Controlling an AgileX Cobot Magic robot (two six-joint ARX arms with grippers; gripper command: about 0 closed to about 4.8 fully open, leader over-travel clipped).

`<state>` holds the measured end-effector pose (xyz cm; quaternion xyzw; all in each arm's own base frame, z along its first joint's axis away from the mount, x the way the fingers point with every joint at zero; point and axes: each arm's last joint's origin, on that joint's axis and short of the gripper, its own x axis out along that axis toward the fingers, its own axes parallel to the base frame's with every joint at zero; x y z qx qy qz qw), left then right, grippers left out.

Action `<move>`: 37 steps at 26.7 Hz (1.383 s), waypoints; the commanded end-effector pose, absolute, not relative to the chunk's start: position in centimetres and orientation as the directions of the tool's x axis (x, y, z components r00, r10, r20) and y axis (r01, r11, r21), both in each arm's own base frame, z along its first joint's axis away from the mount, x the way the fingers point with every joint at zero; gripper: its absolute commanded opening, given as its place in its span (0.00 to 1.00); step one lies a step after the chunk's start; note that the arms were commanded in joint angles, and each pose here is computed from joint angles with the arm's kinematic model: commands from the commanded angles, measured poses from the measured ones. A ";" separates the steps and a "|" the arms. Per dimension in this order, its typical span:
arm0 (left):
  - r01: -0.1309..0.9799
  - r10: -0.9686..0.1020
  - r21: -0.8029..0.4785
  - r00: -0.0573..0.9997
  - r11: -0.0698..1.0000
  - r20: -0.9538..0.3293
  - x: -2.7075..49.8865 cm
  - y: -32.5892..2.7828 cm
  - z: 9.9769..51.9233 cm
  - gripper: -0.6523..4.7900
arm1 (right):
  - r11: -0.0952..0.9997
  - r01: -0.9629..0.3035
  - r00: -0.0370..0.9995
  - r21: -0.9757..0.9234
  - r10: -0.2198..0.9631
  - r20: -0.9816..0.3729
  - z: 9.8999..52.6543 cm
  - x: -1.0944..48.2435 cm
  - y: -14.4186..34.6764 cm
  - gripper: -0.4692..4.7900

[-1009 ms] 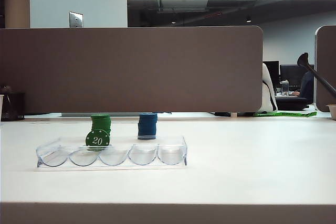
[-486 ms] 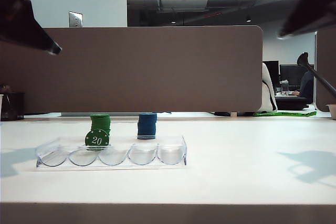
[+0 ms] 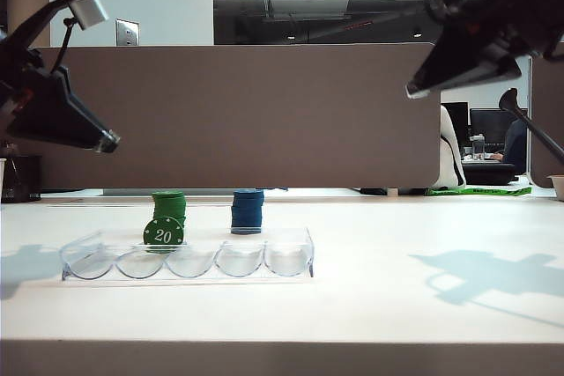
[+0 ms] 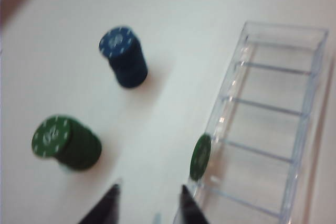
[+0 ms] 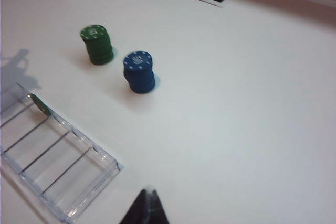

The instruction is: Pick up the chip in the box and place it on the pile of chips with the same color.

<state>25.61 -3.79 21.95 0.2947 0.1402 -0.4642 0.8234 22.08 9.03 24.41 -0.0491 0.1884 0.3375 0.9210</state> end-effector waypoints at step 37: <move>0.947 -0.838 0.198 0.317 0.254 -0.443 28.6 -5.7 16.7 0.57 | 0.761 -0.648 0.697 0.036 0.612 -0.373 24.0 22.8 9.4 0.08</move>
